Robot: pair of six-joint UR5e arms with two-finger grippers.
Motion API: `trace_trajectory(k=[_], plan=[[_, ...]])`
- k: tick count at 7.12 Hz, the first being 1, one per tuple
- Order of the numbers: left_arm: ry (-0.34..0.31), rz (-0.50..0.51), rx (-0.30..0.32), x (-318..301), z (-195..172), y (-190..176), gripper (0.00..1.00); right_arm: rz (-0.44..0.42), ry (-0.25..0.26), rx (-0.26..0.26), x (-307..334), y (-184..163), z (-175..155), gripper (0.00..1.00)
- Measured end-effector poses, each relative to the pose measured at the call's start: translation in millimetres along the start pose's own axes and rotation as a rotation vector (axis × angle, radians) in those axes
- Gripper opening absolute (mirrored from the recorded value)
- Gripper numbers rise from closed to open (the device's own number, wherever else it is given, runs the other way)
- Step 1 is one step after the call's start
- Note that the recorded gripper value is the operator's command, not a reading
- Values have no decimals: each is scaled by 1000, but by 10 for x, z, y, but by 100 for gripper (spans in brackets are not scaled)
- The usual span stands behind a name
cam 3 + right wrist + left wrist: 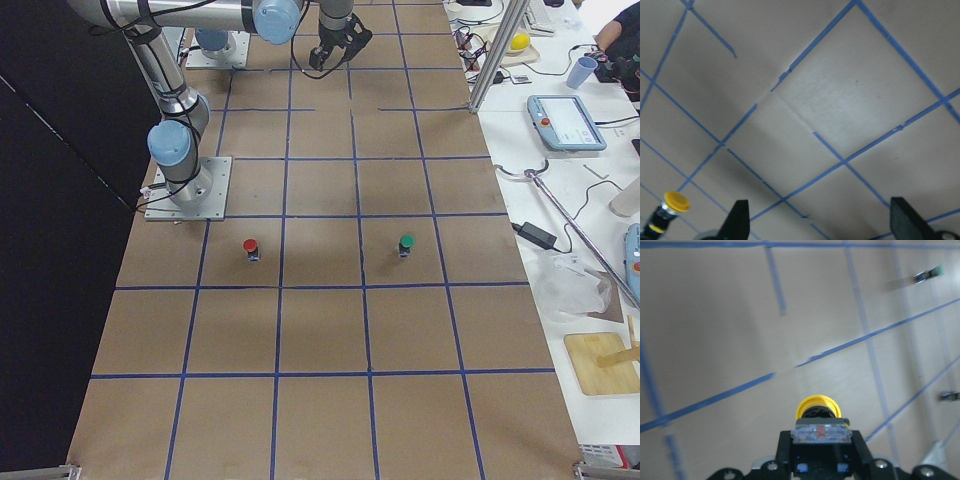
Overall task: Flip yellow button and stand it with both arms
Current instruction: 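Lift the button with the left gripper while the right gripper moves to meet it, then close the right gripper on the yellow cap held by the left gripper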
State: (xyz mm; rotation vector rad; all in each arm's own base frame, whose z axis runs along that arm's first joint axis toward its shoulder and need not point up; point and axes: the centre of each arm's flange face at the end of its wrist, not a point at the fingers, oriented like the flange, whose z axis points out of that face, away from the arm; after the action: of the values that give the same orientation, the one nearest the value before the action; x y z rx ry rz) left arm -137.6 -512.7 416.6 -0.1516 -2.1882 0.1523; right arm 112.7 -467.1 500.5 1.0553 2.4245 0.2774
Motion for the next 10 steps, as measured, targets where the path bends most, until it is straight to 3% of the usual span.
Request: trace_trajectory(k=[2,4,5,7,10], plan=[[196,-135,21,485,113,87,1,117,-194,-122,-72,34,-171,100],[369,-223,23,713,175,168,1,197,-322,-224,-158,228,-314,100],[447,-237,24,838,180,218,1,211,-346,-251,-181,274,-331,100],[534,-242,30,953,161,261,1,233,-389,-308,-237,323,-337,100],[563,-242,34,963,160,249,1,240,-400,-386,-375,523,-235,99]])
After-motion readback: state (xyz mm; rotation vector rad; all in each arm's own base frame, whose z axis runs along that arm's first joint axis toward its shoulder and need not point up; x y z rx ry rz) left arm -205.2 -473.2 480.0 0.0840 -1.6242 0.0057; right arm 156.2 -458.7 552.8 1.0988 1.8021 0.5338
